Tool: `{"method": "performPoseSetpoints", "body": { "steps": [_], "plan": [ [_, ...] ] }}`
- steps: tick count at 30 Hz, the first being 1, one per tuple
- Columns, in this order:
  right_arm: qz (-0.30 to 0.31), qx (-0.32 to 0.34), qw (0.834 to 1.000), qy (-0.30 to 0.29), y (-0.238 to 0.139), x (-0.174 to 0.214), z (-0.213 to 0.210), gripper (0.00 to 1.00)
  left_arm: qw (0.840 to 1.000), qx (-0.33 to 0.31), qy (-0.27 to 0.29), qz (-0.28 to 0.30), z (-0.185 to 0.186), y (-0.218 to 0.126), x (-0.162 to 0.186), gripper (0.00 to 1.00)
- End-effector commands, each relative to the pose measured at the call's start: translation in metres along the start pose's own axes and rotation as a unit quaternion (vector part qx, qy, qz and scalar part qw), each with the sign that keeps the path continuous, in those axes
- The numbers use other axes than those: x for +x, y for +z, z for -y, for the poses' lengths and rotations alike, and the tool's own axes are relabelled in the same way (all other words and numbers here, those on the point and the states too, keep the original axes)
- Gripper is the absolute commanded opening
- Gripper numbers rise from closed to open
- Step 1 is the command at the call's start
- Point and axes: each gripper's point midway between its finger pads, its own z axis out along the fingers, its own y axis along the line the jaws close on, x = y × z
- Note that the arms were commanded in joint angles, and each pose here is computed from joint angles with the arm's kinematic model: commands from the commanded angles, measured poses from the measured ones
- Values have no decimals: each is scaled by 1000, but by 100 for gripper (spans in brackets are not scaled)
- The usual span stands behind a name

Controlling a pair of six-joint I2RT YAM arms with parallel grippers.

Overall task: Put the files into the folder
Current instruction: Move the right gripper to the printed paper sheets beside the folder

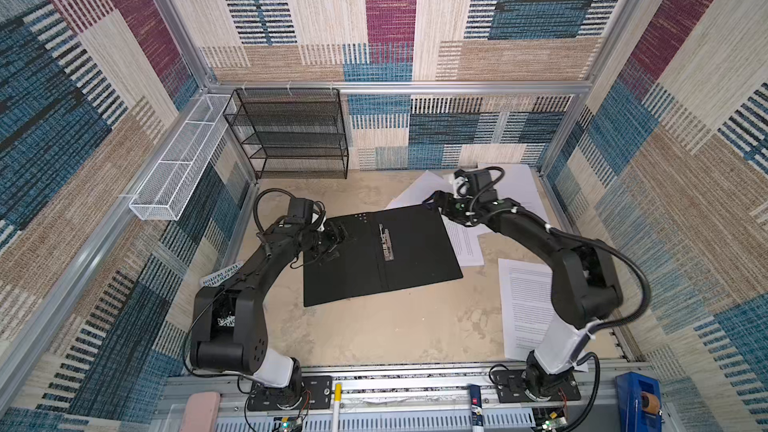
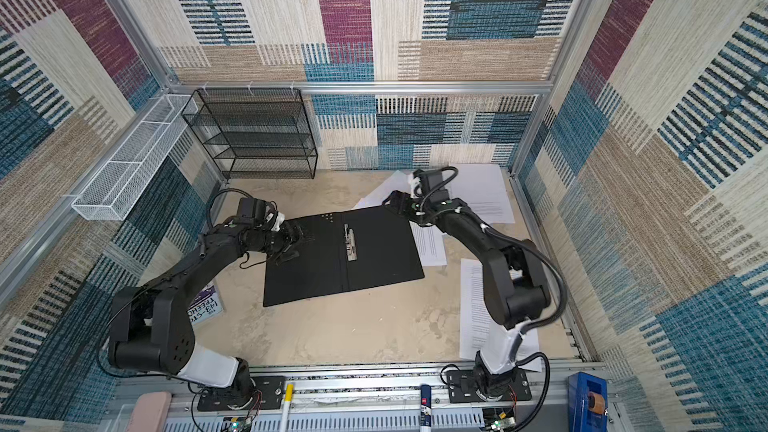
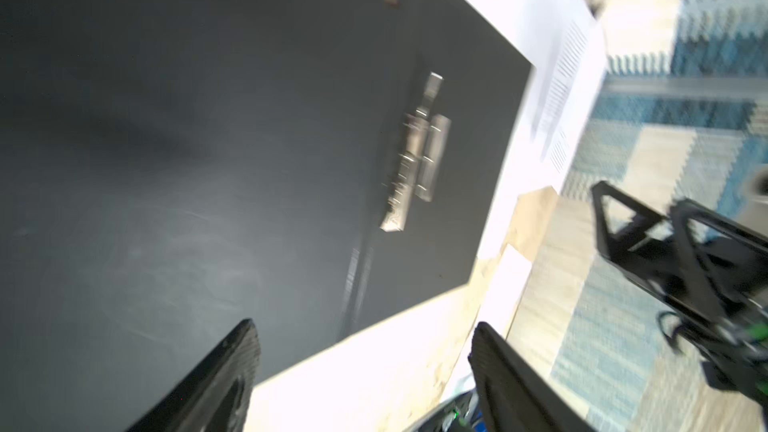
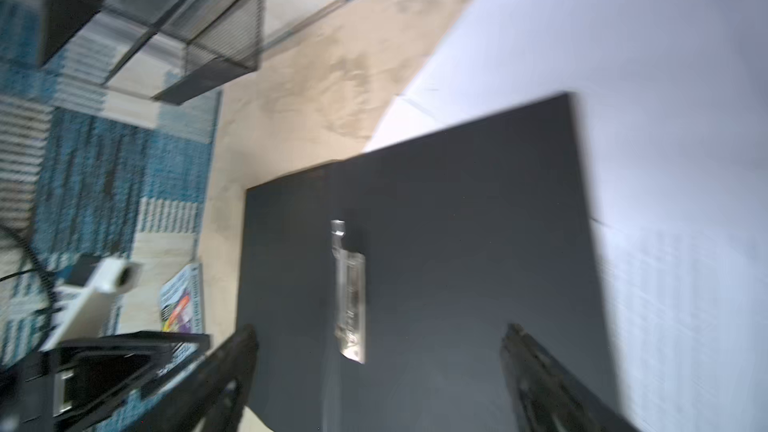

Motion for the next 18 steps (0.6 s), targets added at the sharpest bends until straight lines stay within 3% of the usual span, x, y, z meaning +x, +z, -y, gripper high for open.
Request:
{"method": "performPoseSetpoints", "body": {
  "steps": [1,5,9,14,18],
  "plan": [
    [39,130,988,78,-49,16,82,100,997,6,76,-25,27,-8,29,80],
    [84,223,957,166,-112,48,156,100,985,21,161,-64,64,0,76,79],
    [111,267,926,245,-150,82,207,100,969,31,221,-110,88,15,123,79],
    [96,277,906,305,-155,124,227,99,954,24,252,-158,98,37,164,78],
    [85,248,907,330,-141,145,227,100,951,32,256,-172,105,46,177,78]
  ]
}}
